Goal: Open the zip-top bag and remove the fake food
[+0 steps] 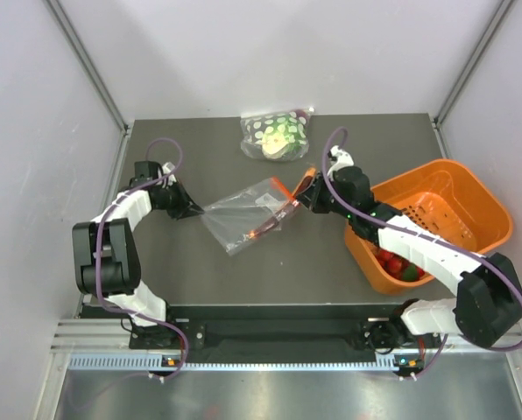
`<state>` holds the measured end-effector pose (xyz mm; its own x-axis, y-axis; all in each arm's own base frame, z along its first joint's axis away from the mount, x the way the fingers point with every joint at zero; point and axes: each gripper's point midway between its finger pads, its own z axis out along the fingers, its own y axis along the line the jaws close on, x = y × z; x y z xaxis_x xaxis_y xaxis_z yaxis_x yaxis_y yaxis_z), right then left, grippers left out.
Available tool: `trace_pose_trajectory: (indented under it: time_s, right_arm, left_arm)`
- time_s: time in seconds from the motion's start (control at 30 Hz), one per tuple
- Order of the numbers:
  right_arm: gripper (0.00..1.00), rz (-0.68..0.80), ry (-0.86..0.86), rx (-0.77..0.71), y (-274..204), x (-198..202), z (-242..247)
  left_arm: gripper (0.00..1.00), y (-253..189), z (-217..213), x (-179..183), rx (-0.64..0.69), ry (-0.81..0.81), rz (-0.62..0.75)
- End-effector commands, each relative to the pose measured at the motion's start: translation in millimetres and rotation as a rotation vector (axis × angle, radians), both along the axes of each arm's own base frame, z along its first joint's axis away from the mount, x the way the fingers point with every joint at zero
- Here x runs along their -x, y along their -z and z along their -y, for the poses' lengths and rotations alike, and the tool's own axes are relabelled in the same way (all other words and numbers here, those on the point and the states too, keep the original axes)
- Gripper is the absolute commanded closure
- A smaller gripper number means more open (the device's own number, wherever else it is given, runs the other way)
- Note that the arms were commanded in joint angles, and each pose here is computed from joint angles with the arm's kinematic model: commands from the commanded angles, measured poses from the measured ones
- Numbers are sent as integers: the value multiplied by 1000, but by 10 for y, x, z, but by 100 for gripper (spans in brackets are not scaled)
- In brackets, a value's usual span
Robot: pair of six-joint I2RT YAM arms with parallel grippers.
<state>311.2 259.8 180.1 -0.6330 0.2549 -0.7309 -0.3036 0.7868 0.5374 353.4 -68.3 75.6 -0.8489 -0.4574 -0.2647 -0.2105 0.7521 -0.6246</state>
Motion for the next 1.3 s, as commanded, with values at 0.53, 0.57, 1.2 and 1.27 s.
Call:
trace_pose_trajectory:
  time_s: [0.53, 0.57, 1.2, 1.27]
  right_arm:
    - [100, 194, 165, -77, -781, -947, 440]
    - [100, 198, 171, -79, -798, -975, 448]
    - [100, 325, 323, -13, -1454, -1382, 1434]
    - [100, 320, 336, 6, -1510, -1287, 1582]
  left_arm:
    - [100, -140, -219, 29, -61, -31, 84]
    - [100, -138, -226, 31, -62, -33, 84]
    - [100, -286, -494, 24, -64, -114, 117]
    - [100, -321, -535, 9, -65, -126, 125]
